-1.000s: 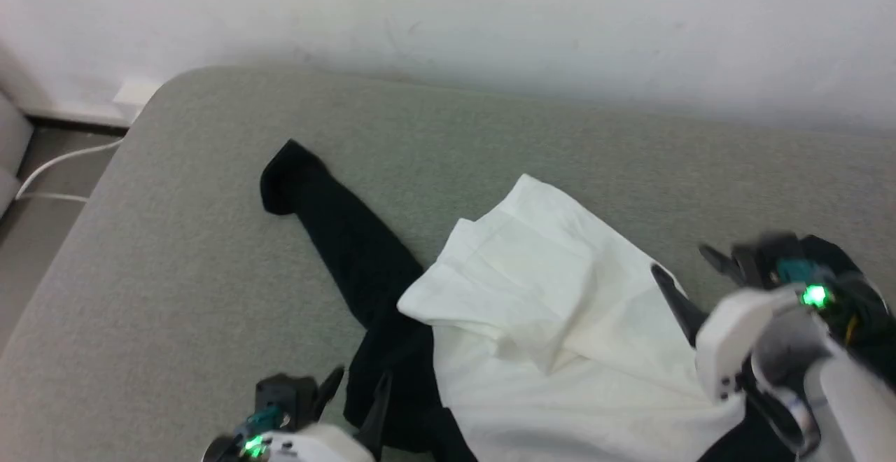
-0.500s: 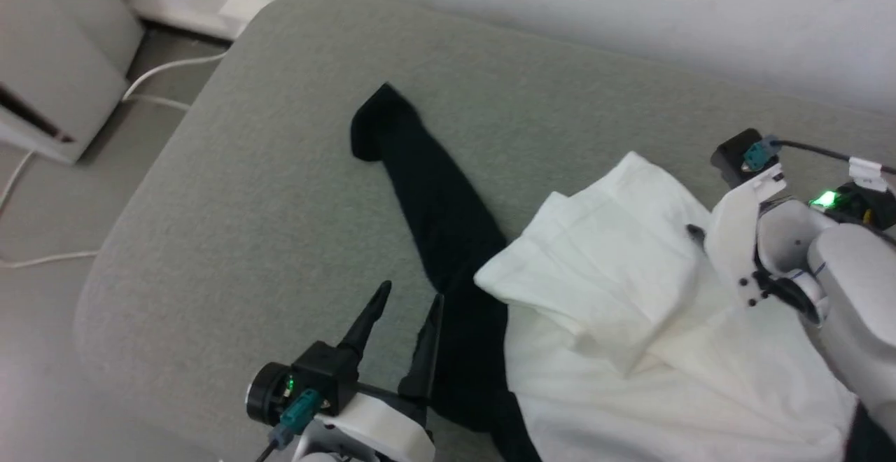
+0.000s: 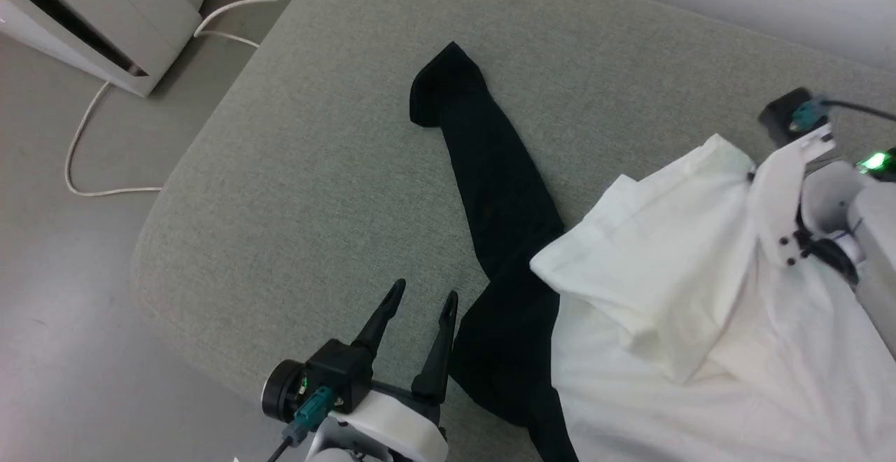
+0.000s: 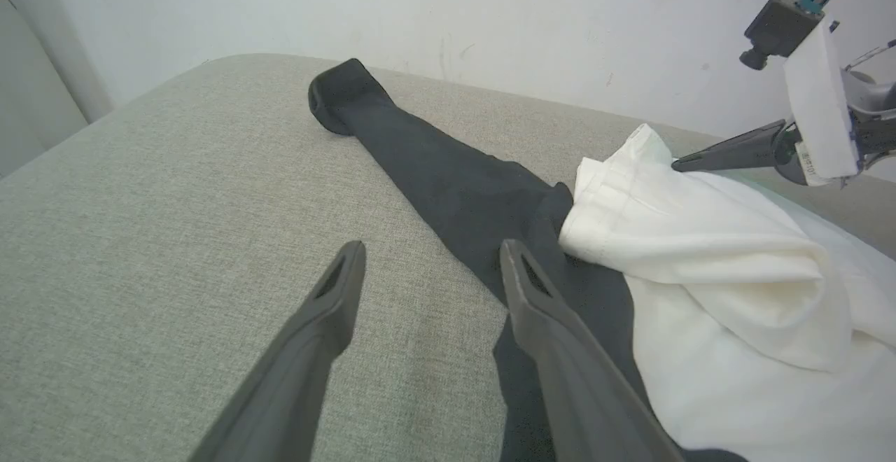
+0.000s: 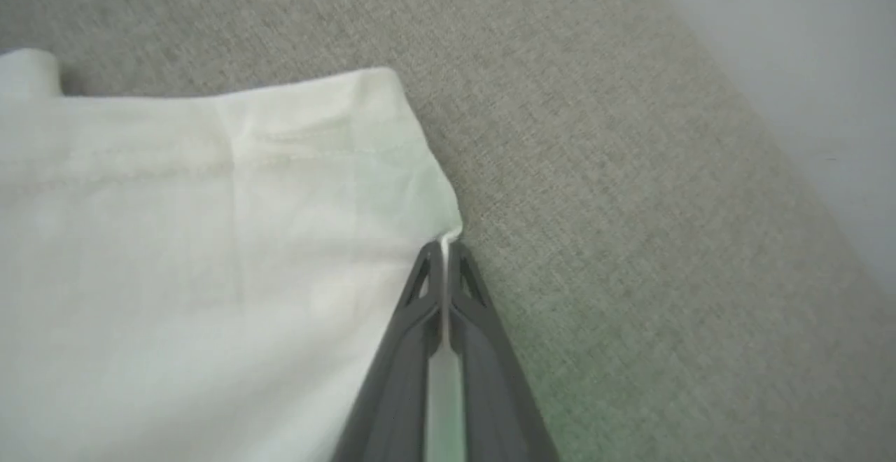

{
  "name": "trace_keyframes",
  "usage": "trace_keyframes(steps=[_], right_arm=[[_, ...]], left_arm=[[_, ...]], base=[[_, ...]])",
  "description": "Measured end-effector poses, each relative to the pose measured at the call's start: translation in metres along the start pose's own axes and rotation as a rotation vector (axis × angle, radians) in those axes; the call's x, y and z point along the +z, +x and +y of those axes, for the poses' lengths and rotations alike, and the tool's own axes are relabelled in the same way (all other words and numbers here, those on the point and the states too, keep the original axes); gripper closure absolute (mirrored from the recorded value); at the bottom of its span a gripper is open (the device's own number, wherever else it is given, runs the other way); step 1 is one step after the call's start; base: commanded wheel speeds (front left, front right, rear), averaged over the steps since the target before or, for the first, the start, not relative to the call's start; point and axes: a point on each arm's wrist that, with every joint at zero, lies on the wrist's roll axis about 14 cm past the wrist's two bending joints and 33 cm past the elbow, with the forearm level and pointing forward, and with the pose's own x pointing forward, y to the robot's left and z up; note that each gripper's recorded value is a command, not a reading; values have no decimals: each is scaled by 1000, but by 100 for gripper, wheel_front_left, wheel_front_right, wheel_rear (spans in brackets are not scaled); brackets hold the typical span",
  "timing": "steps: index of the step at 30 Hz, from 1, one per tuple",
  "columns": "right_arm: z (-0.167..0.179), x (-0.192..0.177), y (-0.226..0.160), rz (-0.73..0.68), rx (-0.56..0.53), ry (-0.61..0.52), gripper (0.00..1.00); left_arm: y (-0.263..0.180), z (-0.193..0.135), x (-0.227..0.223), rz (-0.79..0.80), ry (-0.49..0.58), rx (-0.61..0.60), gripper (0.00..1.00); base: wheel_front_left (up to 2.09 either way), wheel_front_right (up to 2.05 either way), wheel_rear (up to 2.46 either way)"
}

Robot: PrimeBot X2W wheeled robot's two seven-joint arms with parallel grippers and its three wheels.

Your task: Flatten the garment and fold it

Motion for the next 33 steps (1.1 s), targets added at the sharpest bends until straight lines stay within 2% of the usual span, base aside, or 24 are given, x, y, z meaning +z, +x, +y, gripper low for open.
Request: trace_keyframes(steps=[3,8,12,19,22,23,28,33], right_arm=[[-28,4,-3,-40,-69,21,100],[-124,7,-40,-105,-312,52,100],[-179,19,-66,-168,-453,59,100],[-244,7,-84,-195,-618,48,100],[-237,-3,-70,-185,-600,41,98],[-230,-4,-64,-189,-585,47,0],[-192,-6,-44,-241,-509,73,0],[-180,14,-63,-362,-510,82,0]], left_arm=[[1,0,-1,0,0,-1,0],[10,-9,5,-20,4,-34,0],[18,-16,5,-19,5,-62,0],[29,-22,-5,15,6,-80,0],[32,-22,-7,21,5,-75,0],[34,-21,-7,20,8,-74,0],[36,-22,-5,10,5,-78,0],[36,-22,4,-21,9,-93,0]], base=[[0,0,0],[0,0,0],[0,0,0],[0,0,0],[0,0,0],[0,0,0],[0,0,0],[0,0,0]])
